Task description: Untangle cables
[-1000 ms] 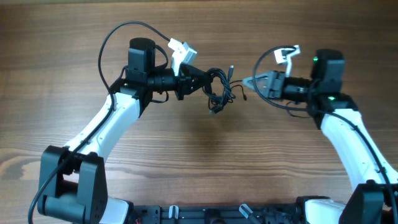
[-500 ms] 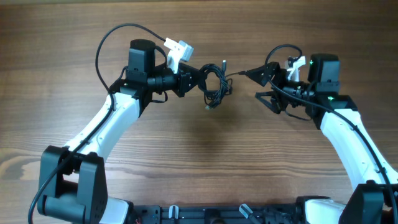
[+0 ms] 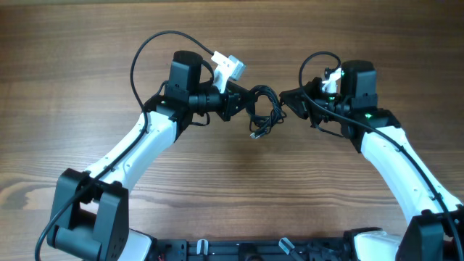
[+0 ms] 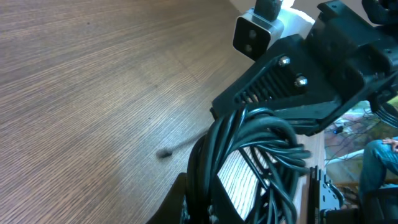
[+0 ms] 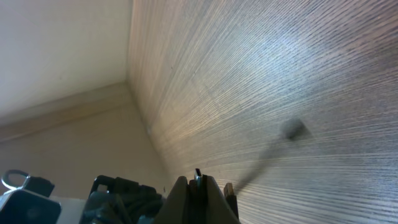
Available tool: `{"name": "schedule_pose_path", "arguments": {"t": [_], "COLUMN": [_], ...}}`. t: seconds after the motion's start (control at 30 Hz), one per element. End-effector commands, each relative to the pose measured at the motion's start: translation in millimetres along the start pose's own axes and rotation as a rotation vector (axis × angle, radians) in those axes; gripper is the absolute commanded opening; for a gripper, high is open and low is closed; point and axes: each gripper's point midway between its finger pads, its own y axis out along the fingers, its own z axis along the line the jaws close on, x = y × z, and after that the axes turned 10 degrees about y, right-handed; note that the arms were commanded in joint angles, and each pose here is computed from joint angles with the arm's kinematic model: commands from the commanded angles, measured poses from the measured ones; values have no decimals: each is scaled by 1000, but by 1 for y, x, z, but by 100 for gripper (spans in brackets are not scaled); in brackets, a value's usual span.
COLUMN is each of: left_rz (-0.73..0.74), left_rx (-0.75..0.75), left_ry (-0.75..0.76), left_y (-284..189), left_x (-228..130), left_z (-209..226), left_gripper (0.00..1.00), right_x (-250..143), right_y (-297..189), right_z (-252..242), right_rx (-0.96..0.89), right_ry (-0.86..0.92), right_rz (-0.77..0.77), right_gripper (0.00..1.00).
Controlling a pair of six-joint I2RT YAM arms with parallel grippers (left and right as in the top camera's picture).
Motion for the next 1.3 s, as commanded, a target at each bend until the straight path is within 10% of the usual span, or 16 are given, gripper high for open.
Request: {"name": "schedule_pose_path", "arguments": {"t": [0.0, 0.33, 0.4, 0.43, 0.6, 0.77, 0.97, 1.27], "left_rz": [-22, -40, -36, -42, -96, -167, -157, -108], "left_rx": [-78, -114, 27, 79, 291, 564, 583, 558], "left_ry": [5, 15, -58, -114, -403, -659, -656, -650], "left_y": [-3, 2, 2, 1, -11, -25, -15, -2], "left_x": [8, 14, 14, 14, 13, -1, -3, -11], "left_z": [-16, -27, -3, 7, 49, 85, 77, 61], "left_gripper": [4, 4, 4, 4, 4, 4, 4, 4], "right_x": [3, -60, -49, -36, 40, 2, -53, 5], "right_y": [5, 8, 10, 11, -25, -55, -25, 16], "right_z": [-6, 32, 31, 30, 32, 57, 40, -8], "right_rx": [-20, 153, 170, 160, 111, 199, 85, -269], "right_ry": [11, -216, -438, -534, -639, -930, -1317, -1192], "right_rz": [-1, 303, 225, 156, -143, -122, -53, -199], "right_gripper": [4, 4, 86, 100, 100, 100, 75, 70]}}
